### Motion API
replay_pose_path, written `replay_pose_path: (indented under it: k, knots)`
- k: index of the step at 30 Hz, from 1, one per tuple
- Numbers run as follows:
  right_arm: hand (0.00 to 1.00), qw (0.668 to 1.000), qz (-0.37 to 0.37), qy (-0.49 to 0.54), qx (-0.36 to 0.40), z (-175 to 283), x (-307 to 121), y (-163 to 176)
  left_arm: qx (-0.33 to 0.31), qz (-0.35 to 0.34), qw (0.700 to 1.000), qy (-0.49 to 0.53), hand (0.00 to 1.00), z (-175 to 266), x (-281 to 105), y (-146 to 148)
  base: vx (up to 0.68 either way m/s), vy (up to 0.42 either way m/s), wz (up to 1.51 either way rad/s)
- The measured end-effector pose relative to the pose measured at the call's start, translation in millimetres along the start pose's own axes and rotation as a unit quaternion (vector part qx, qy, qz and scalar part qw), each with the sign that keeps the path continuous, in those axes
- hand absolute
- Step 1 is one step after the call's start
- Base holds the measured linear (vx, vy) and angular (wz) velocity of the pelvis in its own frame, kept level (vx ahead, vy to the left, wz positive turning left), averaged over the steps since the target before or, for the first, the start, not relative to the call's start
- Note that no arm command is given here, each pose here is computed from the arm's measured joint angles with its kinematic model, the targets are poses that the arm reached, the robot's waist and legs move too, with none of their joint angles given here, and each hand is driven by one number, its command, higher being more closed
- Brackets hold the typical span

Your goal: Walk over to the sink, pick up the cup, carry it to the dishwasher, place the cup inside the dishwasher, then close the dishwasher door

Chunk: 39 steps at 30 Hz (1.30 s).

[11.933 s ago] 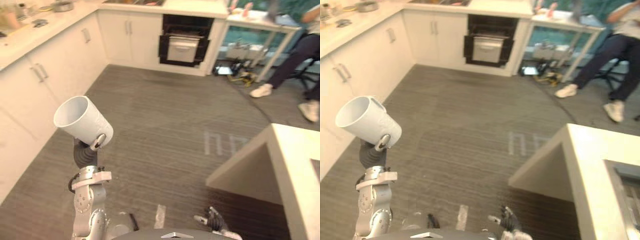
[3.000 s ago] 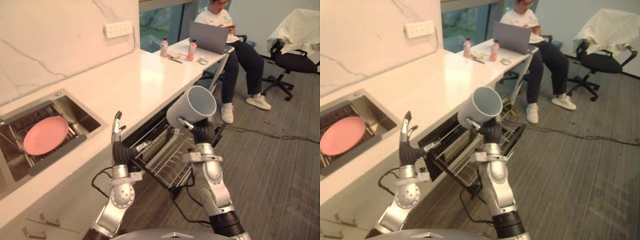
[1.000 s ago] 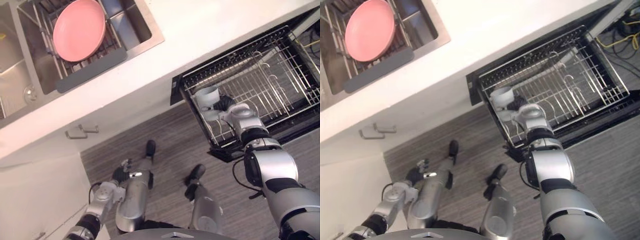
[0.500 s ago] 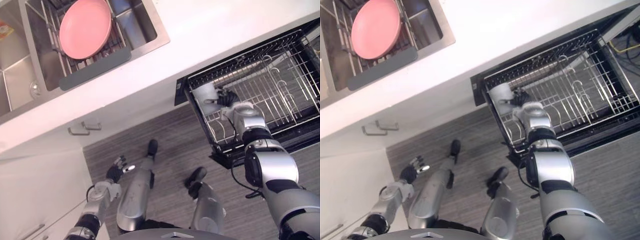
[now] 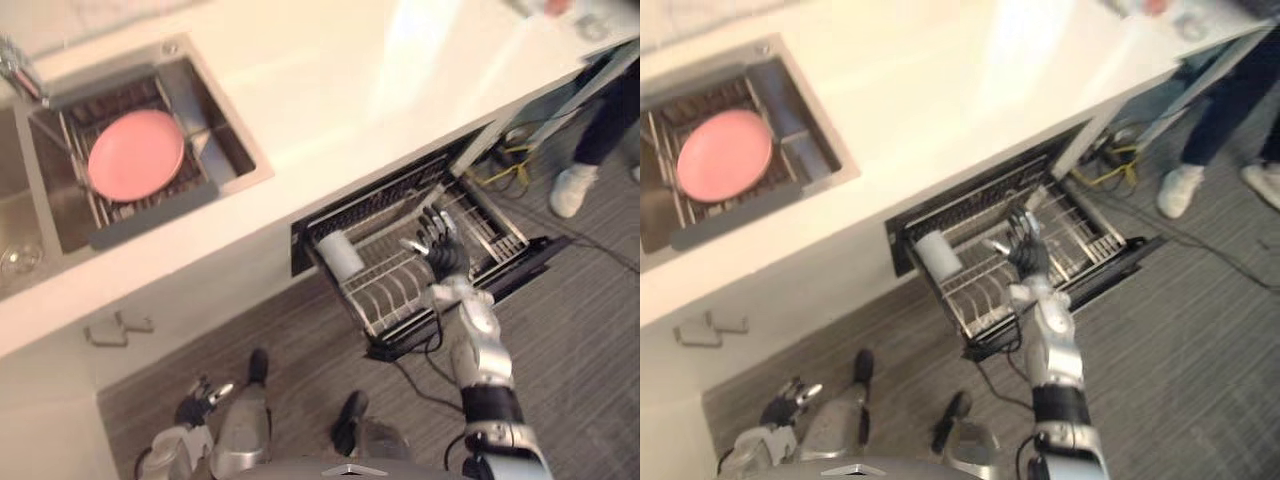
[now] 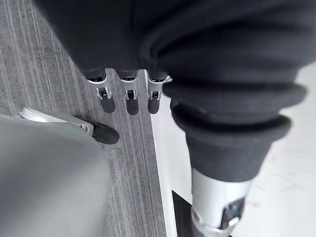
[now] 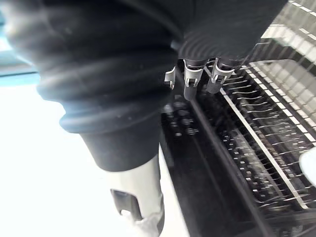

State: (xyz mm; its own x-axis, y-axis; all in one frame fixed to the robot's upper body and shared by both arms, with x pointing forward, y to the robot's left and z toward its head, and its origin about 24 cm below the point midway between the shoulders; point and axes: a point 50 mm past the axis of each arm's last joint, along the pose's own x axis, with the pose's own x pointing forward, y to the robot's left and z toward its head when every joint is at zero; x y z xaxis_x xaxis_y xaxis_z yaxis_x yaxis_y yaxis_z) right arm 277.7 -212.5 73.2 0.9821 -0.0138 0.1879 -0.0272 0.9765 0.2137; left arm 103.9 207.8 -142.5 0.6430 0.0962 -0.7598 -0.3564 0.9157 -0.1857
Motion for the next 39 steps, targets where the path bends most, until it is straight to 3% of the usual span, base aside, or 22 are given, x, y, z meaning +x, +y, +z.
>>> replay_pose_path:
  k: [10,14,21,28,33,39]
  knots:
    - [0.00,0.992,0.104,-0.074,-0.006,26.5,1.9,22.7,-0.051,0.128,0.989,0.049,0.00,-59.7,-41.0,41.6,-0.04,-0.022,0.07]
    - [0.00,0.989,0.087,-0.117,-0.025,50.1,4.4,9.9,-0.061,0.152,0.985,0.048,0.00,-62.2,-45.5,49.8,0.00,-0.003,1.17]
    - [0.00,0.983,-0.027,-0.176,-0.049,80.5,-11.9,-38.5,-0.002,0.123,0.988,0.094,0.00,-84.6,-49.7,25.3,0.03,0.142,0.90]
    - [0.00,0.984,-0.038,-0.171,-0.013,69.8,-24.1,-36.0,0.056,0.078,0.992,0.087,0.00,-65.5,-33.4,22.2,0.15,0.199,0.22]
    - [0.00,0.979,-0.036,-0.196,0.051,68.2,-24.2,-15.4,0.094,0.069,0.990,0.078,0.00,-43.5,-27.2,41.5,0.13,-0.007,0.39]
    - [0.00,0.964,-0.053,-0.254,0.060,87.2,-30.5,-24.5,0.109,-0.039,0.989,0.097,0.00,-50.6,-28.6,26.1,0.07,0.007,-0.11]
